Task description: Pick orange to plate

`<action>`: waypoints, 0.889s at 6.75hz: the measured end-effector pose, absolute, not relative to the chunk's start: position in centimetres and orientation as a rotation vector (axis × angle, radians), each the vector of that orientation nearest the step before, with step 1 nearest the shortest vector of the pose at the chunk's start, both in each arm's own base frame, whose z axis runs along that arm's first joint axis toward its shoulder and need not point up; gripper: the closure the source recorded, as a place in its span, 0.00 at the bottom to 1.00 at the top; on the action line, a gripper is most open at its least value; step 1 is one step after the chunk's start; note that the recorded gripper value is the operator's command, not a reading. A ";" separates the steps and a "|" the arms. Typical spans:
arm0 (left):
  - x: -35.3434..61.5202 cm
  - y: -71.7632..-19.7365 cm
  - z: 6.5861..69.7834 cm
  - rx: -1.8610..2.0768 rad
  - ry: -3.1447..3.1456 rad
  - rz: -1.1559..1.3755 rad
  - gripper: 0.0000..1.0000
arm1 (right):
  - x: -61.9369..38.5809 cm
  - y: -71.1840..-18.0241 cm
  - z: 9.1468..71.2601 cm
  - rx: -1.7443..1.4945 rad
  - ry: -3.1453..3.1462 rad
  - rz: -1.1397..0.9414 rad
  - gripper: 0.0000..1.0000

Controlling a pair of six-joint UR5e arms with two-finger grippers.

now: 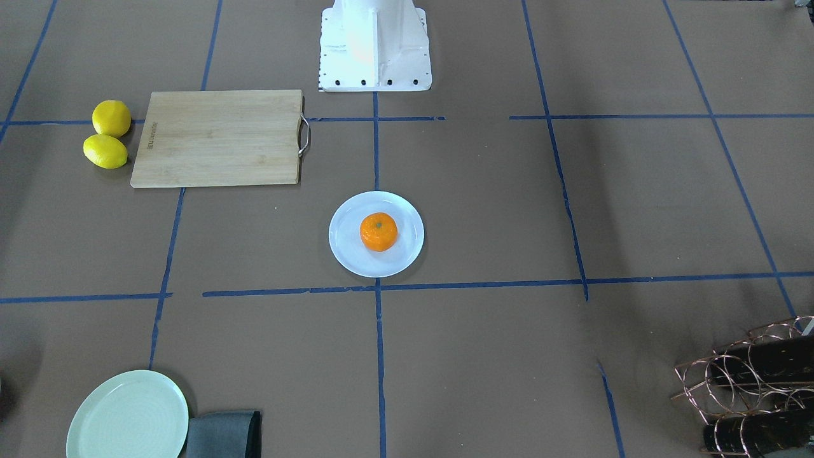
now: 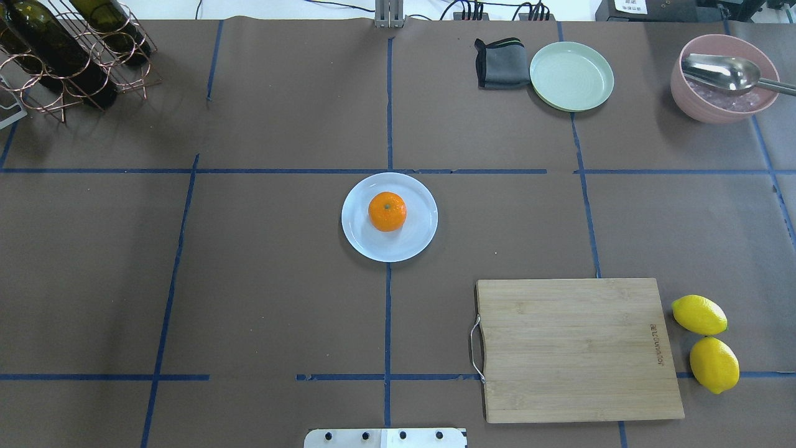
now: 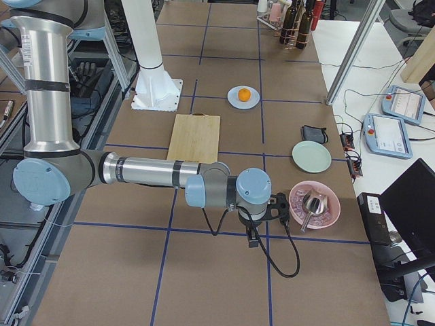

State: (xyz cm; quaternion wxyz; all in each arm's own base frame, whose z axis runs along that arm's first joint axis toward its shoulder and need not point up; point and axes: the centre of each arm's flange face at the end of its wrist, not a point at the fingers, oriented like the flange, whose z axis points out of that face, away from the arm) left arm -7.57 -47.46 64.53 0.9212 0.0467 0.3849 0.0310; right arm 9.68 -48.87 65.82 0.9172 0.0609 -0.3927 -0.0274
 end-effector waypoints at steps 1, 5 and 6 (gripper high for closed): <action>-7.6 -47.4 64.7 0.090 0.792 0.057 0.00 | 9.7 -48.9 65.9 0.124 -0.808 -0.056 0.00; -7.6 -47.4 64.9 0.084 0.793 0.051 0.00 | 9.7 -48.9 65.8 0.125 -0.808 -0.056 0.00; -7.6 -47.4 64.9 0.084 0.792 0.051 0.00 | 9.7 -48.9 65.8 0.125 -0.808 -0.056 0.00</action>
